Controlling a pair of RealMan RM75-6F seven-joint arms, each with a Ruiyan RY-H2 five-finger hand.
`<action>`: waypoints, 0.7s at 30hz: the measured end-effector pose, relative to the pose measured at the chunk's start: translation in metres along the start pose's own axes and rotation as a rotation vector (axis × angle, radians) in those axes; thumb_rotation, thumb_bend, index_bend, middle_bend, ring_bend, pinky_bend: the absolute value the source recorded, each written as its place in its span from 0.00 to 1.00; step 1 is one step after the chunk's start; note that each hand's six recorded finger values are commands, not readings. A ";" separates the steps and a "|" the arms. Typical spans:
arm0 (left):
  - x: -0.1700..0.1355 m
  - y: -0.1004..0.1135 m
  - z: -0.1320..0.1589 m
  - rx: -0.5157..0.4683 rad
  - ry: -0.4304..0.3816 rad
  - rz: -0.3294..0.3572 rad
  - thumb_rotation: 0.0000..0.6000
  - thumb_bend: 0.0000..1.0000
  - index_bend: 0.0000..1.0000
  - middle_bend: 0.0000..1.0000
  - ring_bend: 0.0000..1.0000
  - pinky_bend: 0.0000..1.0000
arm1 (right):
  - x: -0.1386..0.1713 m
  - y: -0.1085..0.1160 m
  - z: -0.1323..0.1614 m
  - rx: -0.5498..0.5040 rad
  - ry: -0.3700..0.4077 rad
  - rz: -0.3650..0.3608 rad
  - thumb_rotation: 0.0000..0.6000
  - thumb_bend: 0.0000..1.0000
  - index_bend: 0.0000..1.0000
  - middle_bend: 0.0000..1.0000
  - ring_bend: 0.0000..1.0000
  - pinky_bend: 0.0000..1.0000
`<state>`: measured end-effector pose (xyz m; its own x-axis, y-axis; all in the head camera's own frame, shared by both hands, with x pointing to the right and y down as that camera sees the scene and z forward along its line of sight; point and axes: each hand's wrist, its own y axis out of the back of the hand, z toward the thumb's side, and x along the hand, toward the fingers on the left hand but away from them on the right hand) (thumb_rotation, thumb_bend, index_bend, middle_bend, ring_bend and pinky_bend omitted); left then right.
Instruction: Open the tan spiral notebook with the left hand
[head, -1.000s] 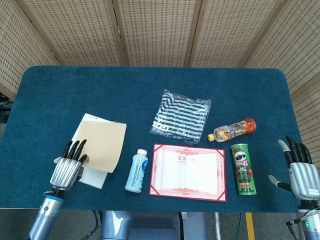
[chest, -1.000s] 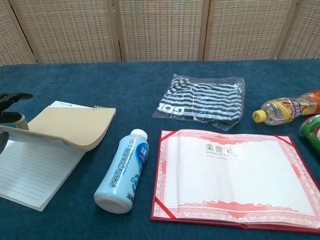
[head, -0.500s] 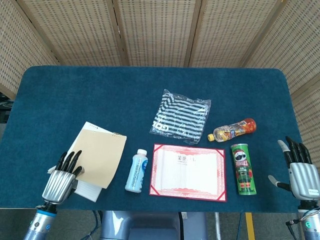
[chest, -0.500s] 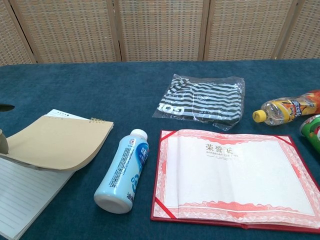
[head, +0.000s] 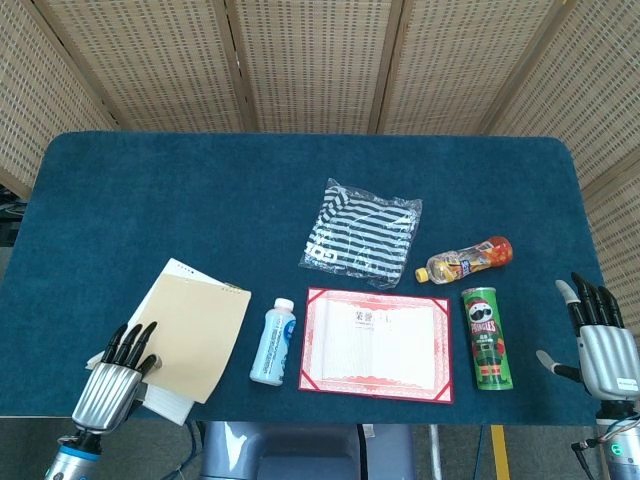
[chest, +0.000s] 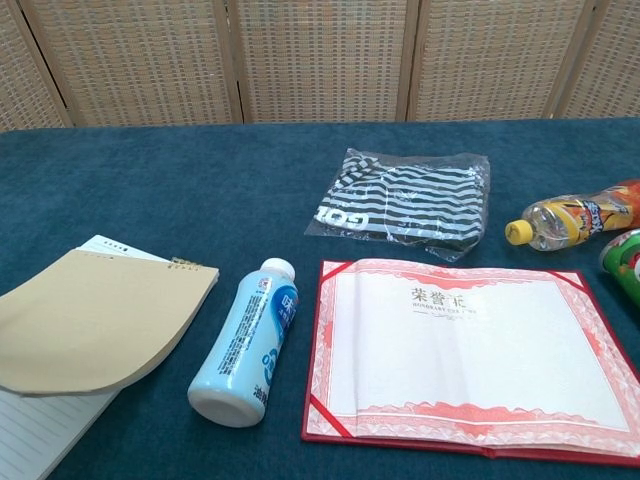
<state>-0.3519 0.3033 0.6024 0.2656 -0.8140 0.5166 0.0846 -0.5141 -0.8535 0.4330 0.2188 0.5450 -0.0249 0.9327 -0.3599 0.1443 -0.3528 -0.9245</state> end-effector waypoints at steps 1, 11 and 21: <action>-0.002 0.000 0.001 -0.003 -0.002 -0.002 1.00 0.72 0.81 0.00 0.00 0.00 | 0.000 0.000 0.000 -0.001 0.000 0.000 1.00 0.04 0.03 0.00 0.00 0.00; -0.023 -0.002 0.005 -0.011 -0.019 -0.023 1.00 0.72 0.81 0.00 0.00 0.00 | 0.000 0.000 0.000 -0.002 0.001 0.000 1.00 0.05 0.03 0.00 0.00 0.00; -0.039 0.003 0.003 0.007 -0.026 -0.015 1.00 0.72 0.81 0.00 0.00 0.00 | 0.000 -0.001 0.000 0.001 0.000 0.005 1.00 0.04 0.03 0.00 0.00 0.00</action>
<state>-0.3593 0.3344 0.5795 0.2888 -0.7990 0.5275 0.0951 -0.5243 -0.8462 0.4324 0.2192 0.5458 -0.0245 0.9307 -0.3649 0.1434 -0.3580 -0.9226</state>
